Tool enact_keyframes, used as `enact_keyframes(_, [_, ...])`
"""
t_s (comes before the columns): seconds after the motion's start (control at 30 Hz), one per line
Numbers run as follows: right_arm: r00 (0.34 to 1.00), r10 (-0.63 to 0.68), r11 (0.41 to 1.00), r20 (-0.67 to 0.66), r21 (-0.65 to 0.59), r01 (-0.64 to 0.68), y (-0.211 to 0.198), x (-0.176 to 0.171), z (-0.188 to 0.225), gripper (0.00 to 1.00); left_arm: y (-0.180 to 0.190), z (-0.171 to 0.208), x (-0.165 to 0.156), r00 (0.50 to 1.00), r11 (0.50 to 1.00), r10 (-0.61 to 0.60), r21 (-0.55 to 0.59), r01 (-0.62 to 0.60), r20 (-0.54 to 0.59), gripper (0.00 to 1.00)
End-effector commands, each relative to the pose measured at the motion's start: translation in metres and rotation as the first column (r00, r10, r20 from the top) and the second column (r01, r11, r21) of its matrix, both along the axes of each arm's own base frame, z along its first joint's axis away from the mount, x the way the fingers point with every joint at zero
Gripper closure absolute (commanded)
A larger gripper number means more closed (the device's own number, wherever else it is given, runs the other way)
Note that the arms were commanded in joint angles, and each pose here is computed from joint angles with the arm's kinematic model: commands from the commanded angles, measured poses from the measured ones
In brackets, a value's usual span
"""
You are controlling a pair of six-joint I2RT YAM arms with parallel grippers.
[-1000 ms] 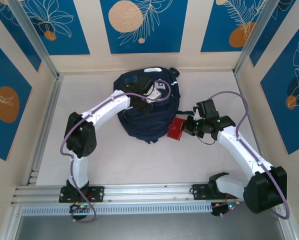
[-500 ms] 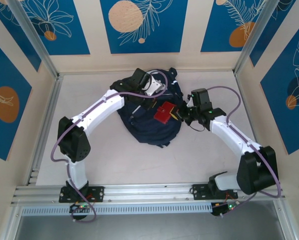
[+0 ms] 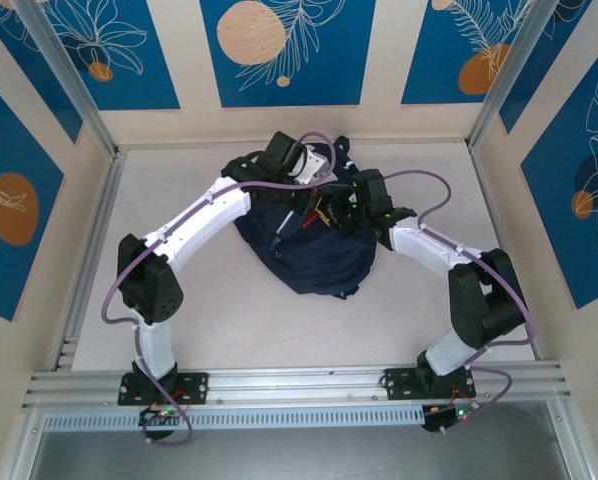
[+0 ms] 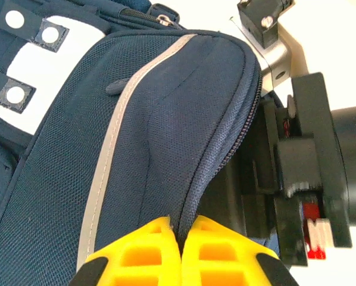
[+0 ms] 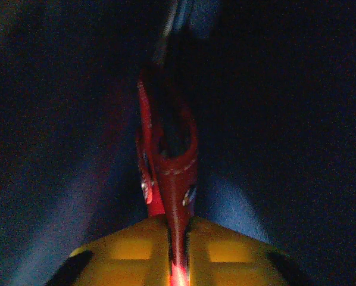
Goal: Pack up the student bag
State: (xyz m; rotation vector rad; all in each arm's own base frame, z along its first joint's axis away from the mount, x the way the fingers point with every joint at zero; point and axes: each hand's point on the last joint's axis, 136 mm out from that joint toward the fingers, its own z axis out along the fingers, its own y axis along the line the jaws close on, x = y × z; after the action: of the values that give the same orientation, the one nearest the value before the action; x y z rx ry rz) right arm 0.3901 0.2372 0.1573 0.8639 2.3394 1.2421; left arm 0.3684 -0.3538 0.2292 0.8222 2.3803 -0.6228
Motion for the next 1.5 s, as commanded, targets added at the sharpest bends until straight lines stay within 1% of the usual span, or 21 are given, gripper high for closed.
enact_keyframes(0.0, [0.998, -0.022, 0.999, 0.064, 0.034, 0.019, -0.005, -0.007, 0.020, 0.60, -0.009, 0.040, 0.010, 0.999, 0.993, 0.012, -0.122, -0.007, 0.042, 0.98])
enact_keyframes(0.03, [0.998, -0.029, 0.999, 0.063, 0.023, 0.028, -0.011, -0.014, 0.020, 0.58, -0.008, 0.038, 0.011, 0.999, 0.993, 0.018, -0.121, -0.014, 0.032, 0.97])
enact_keyframes(0.1, [0.997, -0.040, 0.999, 0.064, 0.003, 0.040, -0.023, -0.028, 0.022, 0.57, -0.007, 0.035, 0.011, 1.000, 0.992, 0.018, -0.125, -0.015, 0.019, 0.95])
enact_keyframes(0.2, [0.997, -0.065, 0.996, 0.049, -0.055, 0.068, -0.046, -0.053, 0.021, 0.57, -0.003, 0.030, 0.010, 1.000, 0.993, 0.021, -0.119, -0.021, -0.006, 0.86])
enact_keyframes(0.23, [0.996, -0.073, 0.993, 0.043, -0.086, 0.077, -0.055, -0.062, 0.019, 0.57, 0.001, 0.029, 0.010, 1.000, 0.993, 0.027, -0.116, -0.029, -0.015, 0.81])
enact_keyframes(0.33, [0.996, -0.075, 0.982, 0.053, -0.171, 0.083, -0.077, -0.081, 0.018, 0.54, 0.015, 0.024, 0.006, 0.998, 0.990, 0.044, -0.129, -0.049, -0.041, 0.56])
enact_keyframes(0.37, [0.996, -0.070, 0.977, 0.063, -0.198, 0.081, -0.082, -0.085, 0.019, 0.52, 0.020, 0.024, 0.004, 0.998, 0.989, 0.051, -0.138, -0.056, -0.045, 0.49])
enact_keyframes(0.4, [0.994, -0.052, 0.972, 0.091, -0.222, 0.071, -0.086, -0.088, 0.023, 0.47, 0.026, 0.023, 0.000, 0.997, 0.987, 0.059, -0.146, -0.065, -0.047, 0.42])
enact_keyframes(0.43, [0.993, -0.040, 0.968, 0.108, -0.244, 0.065, -0.088, -0.090, 0.026, 0.41, 0.032, 0.021, -0.003, 0.996, 0.985, 0.069, -0.153, -0.076, -0.048, 0.37])
enact_keyframes(0.5, [0.989, -0.002, 0.958, 0.148, -0.283, 0.045, -0.090, -0.092, 0.033, 0.32, 0.047, 0.015, -0.010, 0.994, 0.982, 0.097, -0.155, -0.103, -0.046, 0.32])
enact_keyframes(0.53, [0.988, 0.011, 0.955, 0.152, -0.294, 0.035, -0.090, -0.092, 0.035, 0.30, 0.053, 0.017, -0.013, 0.993, 0.980, 0.113, -0.160, -0.117, -0.033, 0.30])
enact_keyframes(0.57, [0.988, 0.029, 0.952, 0.155, -0.304, 0.020, -0.089, -0.092, 0.037, 0.28, 0.061, 0.004, -0.017, 0.991, 0.981, 0.128, -0.143, -0.133, -0.041, 0.28])
enact_keyframes(0.6, [0.985, 0.052, 0.952, 0.163, -0.307, 0.001, -0.085, -0.090, 0.041, 0.26, 0.069, 0.002, -0.021, 0.990, 0.979, 0.141, -0.142, -0.143, -0.025, 0.27])
enact_keyframes(0.63, [0.984, 0.073, 0.950, 0.164, -0.311, -0.019, -0.082, -0.089, 0.042, 0.26, 0.077, -0.014, -0.026, 0.988, 0.981, 0.153, -0.116, -0.155, -0.027, 0.26])
enact_keyframes(0.67, [0.984, 0.088, 0.949, 0.157, -0.314, -0.035, -0.079, -0.088, 0.042, 0.26, 0.084, -0.017, -0.029, 0.987, 0.980, 0.163, -0.110, -0.163, -0.009, 0.26])
enact_keyframes(0.77, [0.982, 0.124, 0.945, 0.142, -0.318, -0.073, -0.071, -0.082, 0.041, 0.25, 0.097, -0.050, -0.045, 0.988, 0.986, 0.153, -0.068, -0.153, -0.010, 0.25])
enact_keyframes(0.87, [0.979, 0.152, 0.944, 0.133, -0.311, -0.105, -0.061, -0.077, 0.038, 0.24, 0.094, -0.076, -0.062, 0.995, 0.992, 0.088, -0.084, -0.091, -0.043, 0.26])
enact_keyframes(1.0, [0.978, 0.179, 0.944, 0.109, -0.299, -0.139, -0.049, -0.072, 0.032, 0.24, 0.096, -0.100, -0.060, 0.997, 0.997, 0.070, -0.038, -0.072, -0.044, 0.34])
enact_keyframes(1.13, [0.977, 0.193, 0.941, 0.089, -0.300, -0.158, -0.042, -0.072, 0.027, 0.24, 0.091, -0.114, -0.056, 0.998, 0.999, 0.034, -0.019, -0.035, -0.047, 0.43])
enact_keyframes(1.23, [0.978, 0.189, 0.940, 0.089, -0.305, -0.153, -0.041, -0.072, 0.026, 0.24, 0.089, -0.118, -0.053, 0.999, 1.000, 0.016, -0.015, -0.017, -0.038, 0.48])
enact_keyframes(1.47, [0.981, 0.178, 0.938, 0.077, -0.314, -0.146, -0.043, -0.073, 0.023, 0.24, 0.088, -0.128, -0.055, 0.998, 1.000, -0.008, 0.007, 0.009, -0.056, 0.59])
